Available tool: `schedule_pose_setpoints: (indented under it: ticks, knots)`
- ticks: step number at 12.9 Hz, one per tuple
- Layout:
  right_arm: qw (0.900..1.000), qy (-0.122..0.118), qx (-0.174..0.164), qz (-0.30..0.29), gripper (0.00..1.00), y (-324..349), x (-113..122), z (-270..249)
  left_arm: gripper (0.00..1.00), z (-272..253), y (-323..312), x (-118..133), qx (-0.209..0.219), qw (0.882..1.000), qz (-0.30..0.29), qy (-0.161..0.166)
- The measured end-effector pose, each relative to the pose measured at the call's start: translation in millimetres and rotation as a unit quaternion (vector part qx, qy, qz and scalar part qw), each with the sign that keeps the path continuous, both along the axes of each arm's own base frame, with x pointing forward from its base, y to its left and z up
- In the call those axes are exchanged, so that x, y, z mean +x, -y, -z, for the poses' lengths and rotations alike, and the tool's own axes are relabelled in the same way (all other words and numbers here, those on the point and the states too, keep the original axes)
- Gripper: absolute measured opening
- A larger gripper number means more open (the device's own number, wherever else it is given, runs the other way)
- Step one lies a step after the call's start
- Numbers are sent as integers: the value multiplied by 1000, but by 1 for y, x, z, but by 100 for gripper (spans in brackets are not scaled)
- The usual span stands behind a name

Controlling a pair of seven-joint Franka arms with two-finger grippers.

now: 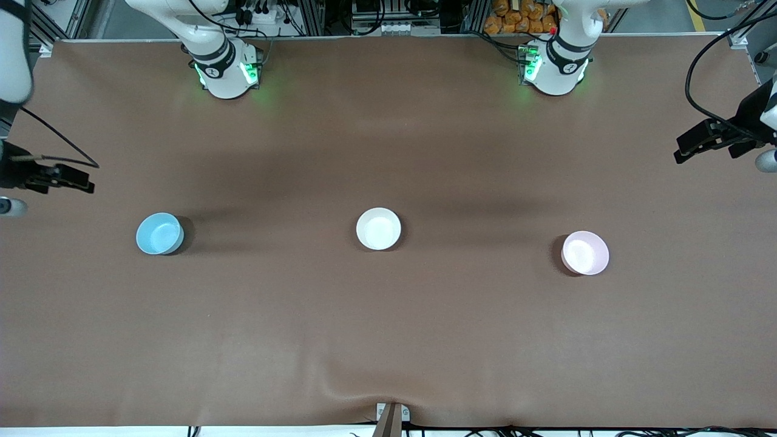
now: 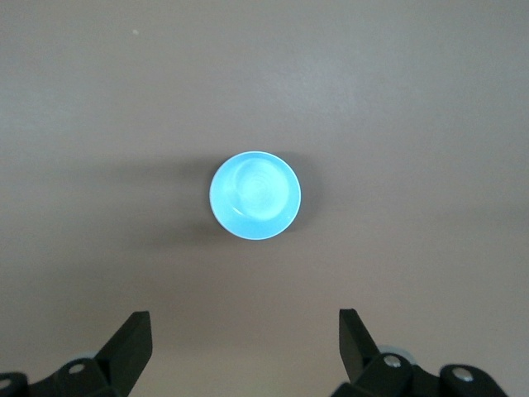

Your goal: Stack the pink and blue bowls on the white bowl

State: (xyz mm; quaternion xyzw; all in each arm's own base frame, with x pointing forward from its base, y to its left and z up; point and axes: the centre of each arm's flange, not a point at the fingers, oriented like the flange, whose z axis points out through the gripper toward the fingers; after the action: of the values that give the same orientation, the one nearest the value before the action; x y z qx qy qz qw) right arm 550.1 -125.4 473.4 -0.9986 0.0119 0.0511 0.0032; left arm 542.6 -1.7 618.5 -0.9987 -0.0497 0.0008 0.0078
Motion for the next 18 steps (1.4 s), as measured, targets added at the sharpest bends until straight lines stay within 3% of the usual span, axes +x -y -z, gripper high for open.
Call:
schedule_pose_setpoints:
  ticks: [4, 10, 18]
  knots:
    - [1000, -3, 1, 7, 100, 6, -12, 49, 100, 40, -15, 10, 0, 1000, -12, 13]
    - [1000, 2, -1, 7, 100, 6, -12, 48, 100, 95, -19, 15, 0, 1000, -13, 26]
    - [1000, 1, 0, 10, 100, 10, -13, 48, 100, 109, -19, 13, 1, 1000, -13, 20]
